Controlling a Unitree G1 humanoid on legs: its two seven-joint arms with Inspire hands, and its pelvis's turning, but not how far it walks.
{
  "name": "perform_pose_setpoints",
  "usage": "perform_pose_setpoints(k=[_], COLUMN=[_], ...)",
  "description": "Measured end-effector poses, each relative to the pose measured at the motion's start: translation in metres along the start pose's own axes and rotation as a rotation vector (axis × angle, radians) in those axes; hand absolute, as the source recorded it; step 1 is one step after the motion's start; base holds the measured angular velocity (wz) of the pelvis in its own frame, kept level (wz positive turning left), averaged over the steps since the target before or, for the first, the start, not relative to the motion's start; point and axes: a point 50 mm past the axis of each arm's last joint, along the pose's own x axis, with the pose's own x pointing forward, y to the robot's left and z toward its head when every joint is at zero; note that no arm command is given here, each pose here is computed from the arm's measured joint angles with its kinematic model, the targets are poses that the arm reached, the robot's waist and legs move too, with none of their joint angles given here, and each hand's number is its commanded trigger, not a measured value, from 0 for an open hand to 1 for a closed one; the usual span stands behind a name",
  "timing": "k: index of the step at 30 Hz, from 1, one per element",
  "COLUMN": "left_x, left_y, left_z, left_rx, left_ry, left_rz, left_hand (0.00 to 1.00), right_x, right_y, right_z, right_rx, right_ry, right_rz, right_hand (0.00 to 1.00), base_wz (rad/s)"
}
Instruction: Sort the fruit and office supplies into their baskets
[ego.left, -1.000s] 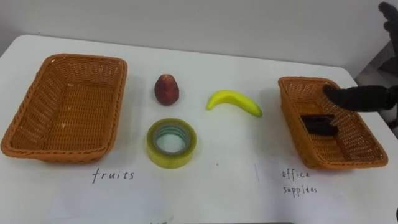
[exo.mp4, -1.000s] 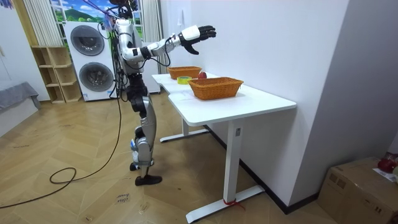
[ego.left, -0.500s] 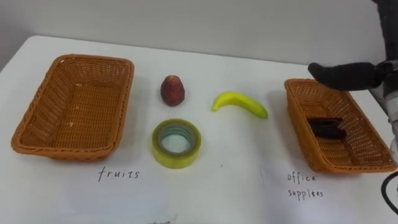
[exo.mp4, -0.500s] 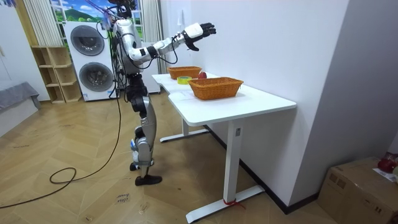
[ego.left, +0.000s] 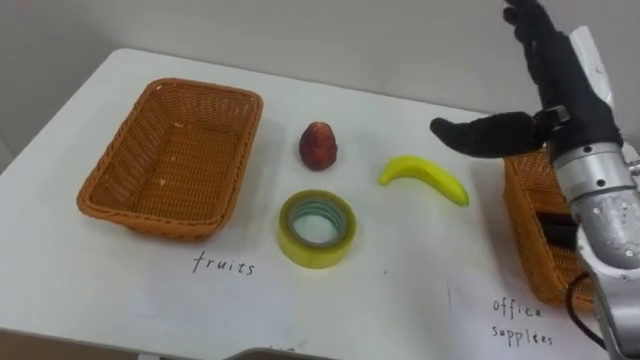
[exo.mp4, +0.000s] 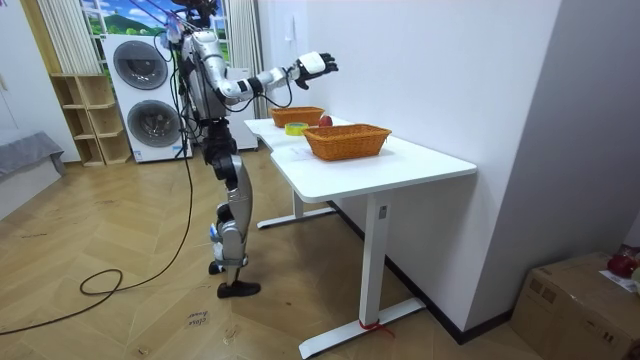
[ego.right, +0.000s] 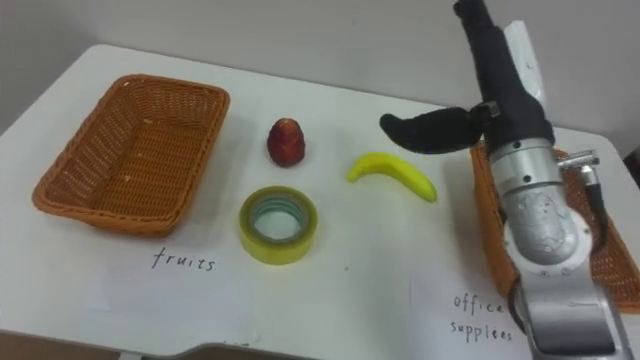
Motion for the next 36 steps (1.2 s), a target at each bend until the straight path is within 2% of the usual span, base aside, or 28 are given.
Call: perform_pose_setpoints(k=[7, 19, 26, 36], left_x=[0.001, -0.001, -0.002, -0.003], left_y=[-0.001, -0.004, -0.004, -0.004], left_z=[0.011, 0.018, 0.011, 0.011], left_rx=[0.032, 0.063, 0.067, 0.067], left_ry=[-0.035, -0.081, -0.065, -0.062], left_rz=[0.002, 0.018, 0.025, 0.026], left_hand=[0.0, 0.0, 0.0, 0.0], right_x=[0.0, -0.002, -0.003, -0.006], right_y=[0.011, 0.035, 0.04, 0.062], right_z=[-0.005, -0.011, -0.019, -0.021], right_rx=[0.095, 0.086, 0.111, 0.158], right_ry=[0.02, 0.052, 0.091, 0.112], right_rz=[0.069, 0.167, 0.144, 0.223], right_hand=[0.0, 0.0, 0.0, 0.0], base_wz=[0.01, -0.02, 0.0, 0.02])
